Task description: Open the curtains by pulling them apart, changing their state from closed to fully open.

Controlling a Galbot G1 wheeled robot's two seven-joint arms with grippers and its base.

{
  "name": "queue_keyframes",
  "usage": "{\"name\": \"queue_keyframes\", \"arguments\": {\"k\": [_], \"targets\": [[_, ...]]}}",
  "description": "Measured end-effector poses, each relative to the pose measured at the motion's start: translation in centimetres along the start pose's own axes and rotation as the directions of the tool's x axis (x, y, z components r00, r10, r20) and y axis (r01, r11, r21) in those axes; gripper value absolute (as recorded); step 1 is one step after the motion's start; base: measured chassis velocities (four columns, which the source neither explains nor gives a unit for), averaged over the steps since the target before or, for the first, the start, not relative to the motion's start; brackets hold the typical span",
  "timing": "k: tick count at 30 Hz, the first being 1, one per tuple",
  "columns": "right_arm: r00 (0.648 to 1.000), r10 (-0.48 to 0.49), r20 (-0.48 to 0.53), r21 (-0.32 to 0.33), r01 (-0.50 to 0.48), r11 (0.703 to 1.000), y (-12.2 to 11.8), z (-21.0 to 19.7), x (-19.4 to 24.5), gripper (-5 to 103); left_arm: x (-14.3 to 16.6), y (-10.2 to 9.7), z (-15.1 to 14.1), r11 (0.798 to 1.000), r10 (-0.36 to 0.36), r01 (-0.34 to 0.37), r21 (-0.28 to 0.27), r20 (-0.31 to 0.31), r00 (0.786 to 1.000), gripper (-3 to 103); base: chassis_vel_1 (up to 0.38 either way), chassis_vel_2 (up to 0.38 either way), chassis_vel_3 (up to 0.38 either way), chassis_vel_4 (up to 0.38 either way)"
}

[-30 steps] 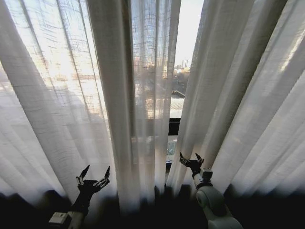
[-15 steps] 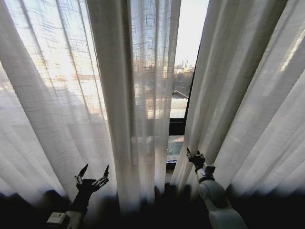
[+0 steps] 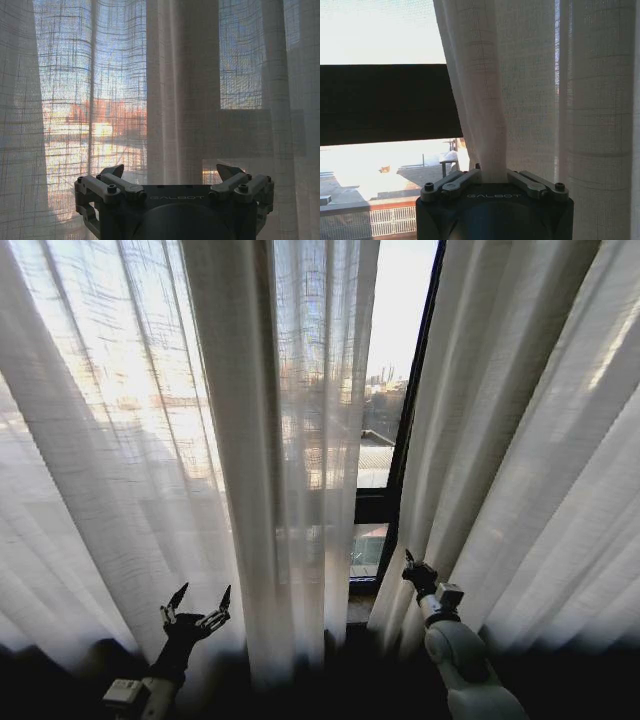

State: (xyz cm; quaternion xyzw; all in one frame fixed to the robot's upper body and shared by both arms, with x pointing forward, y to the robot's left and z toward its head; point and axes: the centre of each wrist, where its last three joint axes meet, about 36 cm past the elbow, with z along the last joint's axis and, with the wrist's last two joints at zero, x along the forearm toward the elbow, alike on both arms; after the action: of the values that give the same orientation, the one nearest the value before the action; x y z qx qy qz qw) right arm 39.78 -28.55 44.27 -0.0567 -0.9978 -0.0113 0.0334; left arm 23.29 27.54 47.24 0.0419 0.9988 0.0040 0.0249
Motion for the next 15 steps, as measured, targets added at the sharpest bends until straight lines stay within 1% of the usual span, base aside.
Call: {"name": "queue_keyframes", "arguments": {"k": [5, 9, 15], "targets": [[1.000, -0.017, 0.002, -0.007, 0.017, 1.000, 0.11, -0.12, 0.18, 0, -0.01, 0.16, 0.07, 1.000, -0.004, 0.004, -0.003, 0.020, 1.000, 100, 0.000, 0.000, 0.000, 0.000], [0.999, -0.046, 0.008, -0.020, 0.046, 0.999, 0.27, -0.35, 0.43, 0, 0.03, 0.12, -0.06, 1.000, -0.004, 0.004, -0.004, 0.024, 1.000, 100, 0.000, 0.000, 0.000, 0.000], [0.999, -0.051, 0.005, -0.021, 0.051, 0.998, 0.31, -0.24, 0.53, 0, 0.05, 0.04, -0.08, 1.000, -0.003, 0.004, -0.001, 0.026, 1.000, 100, -0.027, -0.028, 0.026, 0.028]]}}
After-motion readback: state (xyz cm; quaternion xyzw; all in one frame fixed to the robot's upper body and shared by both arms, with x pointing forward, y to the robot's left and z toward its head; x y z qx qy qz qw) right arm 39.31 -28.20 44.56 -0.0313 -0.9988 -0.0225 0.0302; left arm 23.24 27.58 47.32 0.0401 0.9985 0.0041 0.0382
